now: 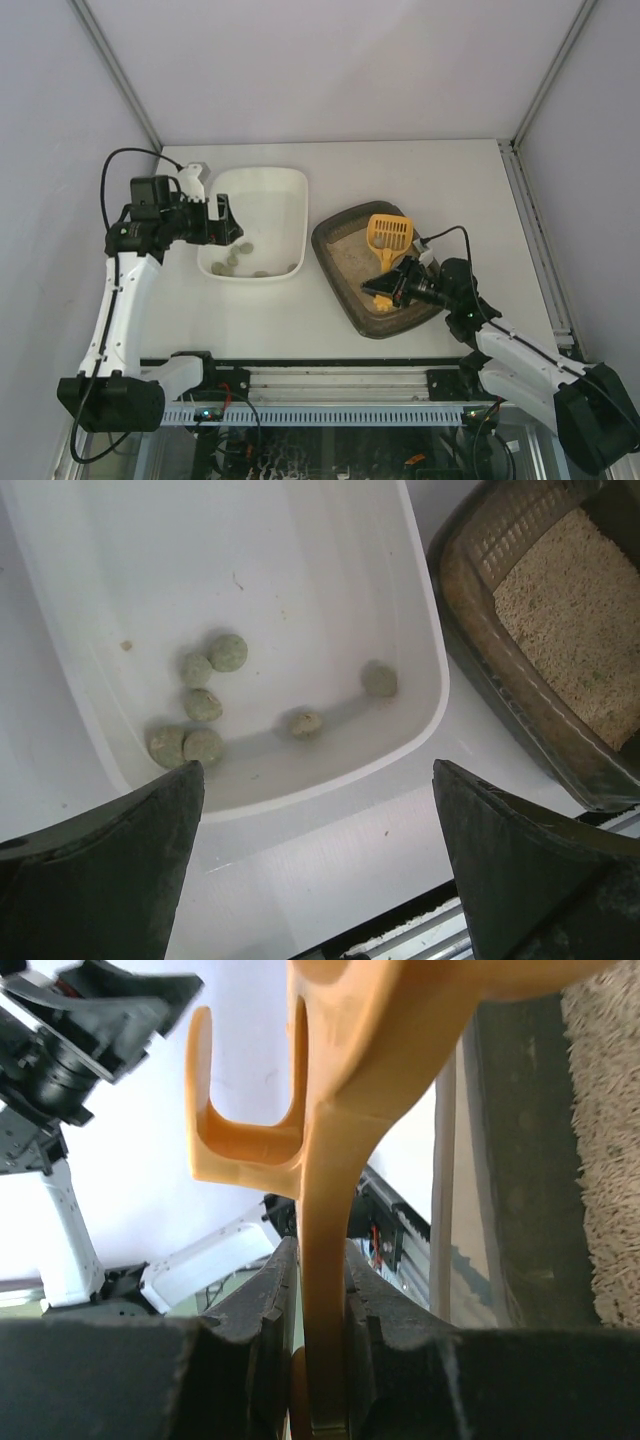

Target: Clean the litter box

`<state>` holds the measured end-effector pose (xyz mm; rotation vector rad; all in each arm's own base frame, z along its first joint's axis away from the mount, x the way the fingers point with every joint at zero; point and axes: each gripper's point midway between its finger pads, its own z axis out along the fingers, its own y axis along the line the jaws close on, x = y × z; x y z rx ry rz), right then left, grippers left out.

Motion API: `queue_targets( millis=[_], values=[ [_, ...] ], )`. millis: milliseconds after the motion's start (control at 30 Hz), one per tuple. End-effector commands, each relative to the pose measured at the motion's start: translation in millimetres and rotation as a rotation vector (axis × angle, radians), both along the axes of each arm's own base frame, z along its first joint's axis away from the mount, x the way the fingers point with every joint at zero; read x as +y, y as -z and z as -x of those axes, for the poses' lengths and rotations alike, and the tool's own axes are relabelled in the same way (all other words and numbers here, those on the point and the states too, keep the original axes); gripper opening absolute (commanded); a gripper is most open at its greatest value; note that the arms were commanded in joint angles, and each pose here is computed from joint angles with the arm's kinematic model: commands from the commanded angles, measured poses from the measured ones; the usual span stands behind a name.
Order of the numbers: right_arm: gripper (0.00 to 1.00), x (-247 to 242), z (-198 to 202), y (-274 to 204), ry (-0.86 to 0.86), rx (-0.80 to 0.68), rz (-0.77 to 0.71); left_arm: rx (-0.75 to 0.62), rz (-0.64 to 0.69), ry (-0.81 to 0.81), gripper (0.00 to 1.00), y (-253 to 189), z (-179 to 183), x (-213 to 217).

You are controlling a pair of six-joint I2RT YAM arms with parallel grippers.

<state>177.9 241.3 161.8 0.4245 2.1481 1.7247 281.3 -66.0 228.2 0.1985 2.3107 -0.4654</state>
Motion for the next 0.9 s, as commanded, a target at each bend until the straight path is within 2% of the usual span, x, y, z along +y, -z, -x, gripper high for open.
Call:
queue_targets(
  millis=[0,67,133,200,267,367,433,467,600,767,867],
  values=[
    [0.00,10.2,-0.6,-28.8,-0.034,-0.092,-0.063,-0.078,0.003,-0.028,1.00,-37.1,3.1,9.2],
    [0.00,4.7,-5.5,-29.4,0.013,-0.108,-0.053,-0.061,0.011,-0.056,1.00,-36.0,1.2,13.9],
    [0.00,12.9,-0.9,-31.9,-0.033,-0.113,-0.022,-0.047,-0.002,-0.060,1.00,-34.3,1.4,16.7],
    [0.00,13.7,-0.6,-34.6,-0.043,-0.103,-0.043,-0.054,-0.015,-0.088,1.00,-33.6,-0.4,21.3],
    [0.00,8.5,-8.9,-39.0,0.019,-0.104,-0.074,-0.057,-0.025,-0.101,1.00,-32.0,-2.5,24.3],
    [0.00,22.6,-4.2,-44.3,-0.063,-0.092,-0.082,-0.027,-0.039,-0.113,1.00,-27.4,-4.5,27.6],
    [0.00,21.4,-10.8,-50.2,-0.033,-0.095,-0.107,-0.002,-0.050,-0.107,1.00,-28.0,-4.7,28.9],
    [0.00,18.9,-16.6,-50.7,-0.006,-0.100,-0.088,0.005,-0.060,-0.108,1.00,-30.0,-5.3,30.7],
    [0.00,23.5,-39.0,-60.2,0.003,-0.144,0.140,-0.002,-0.125,-0.124,1.00,-40.0,-11.4,42.2],
    [0.00,57.1,-63.2,-58.8,-0.106,-0.112,0.291,-0.013,-0.226,-0.213,1.00,-43.4,-20.4,68.0],
    [0.00,91.5,-80.2,-40.8,-0.204,-0.088,0.415,0.036,-0.279,-0.320,1.00,-35.7,-24.8,86.9]
  ],
)
